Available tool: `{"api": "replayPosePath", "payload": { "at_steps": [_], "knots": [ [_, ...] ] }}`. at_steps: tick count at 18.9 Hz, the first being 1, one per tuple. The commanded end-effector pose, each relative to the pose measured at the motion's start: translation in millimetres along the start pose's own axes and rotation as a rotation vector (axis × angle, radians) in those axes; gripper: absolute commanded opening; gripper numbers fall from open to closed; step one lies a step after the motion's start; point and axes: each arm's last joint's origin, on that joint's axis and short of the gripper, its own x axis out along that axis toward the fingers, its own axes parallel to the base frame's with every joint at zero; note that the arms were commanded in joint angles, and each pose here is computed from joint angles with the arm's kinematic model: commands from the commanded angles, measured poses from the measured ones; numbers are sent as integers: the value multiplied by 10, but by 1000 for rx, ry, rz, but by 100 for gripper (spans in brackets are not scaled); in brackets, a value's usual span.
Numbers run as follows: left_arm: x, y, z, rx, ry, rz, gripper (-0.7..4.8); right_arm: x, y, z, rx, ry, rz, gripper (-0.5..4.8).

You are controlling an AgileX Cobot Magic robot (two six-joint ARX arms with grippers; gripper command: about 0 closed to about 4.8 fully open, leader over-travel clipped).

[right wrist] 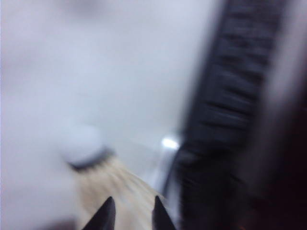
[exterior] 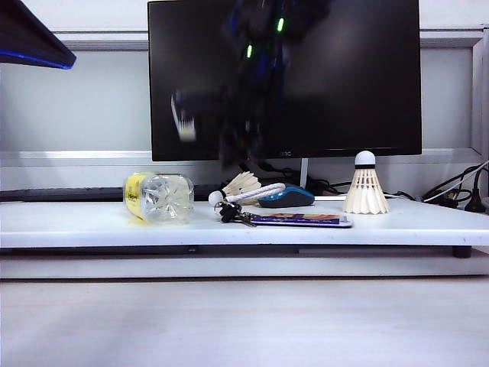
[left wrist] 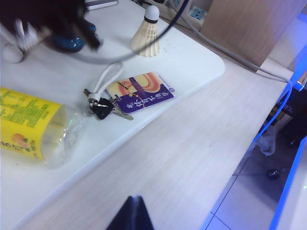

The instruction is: Stack the badminton balls on the table vertically.

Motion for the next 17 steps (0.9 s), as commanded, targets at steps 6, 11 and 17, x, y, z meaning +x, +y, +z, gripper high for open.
{"api": "replayPosePath", "payload": {
  "at_steps": [6,11,17],
  "knots": [
    [-5,-8,24,18,-16,-15,-6,-101,32,8,-144,-16,71,119],
    [-5,-7,23,16,-15,-15,-6,71,83,1,-238,-20,64,117],
    [-4,-7,23,16,-15,-15,-6,179,112,-3,-232,-20,53,117]
  ]
}}
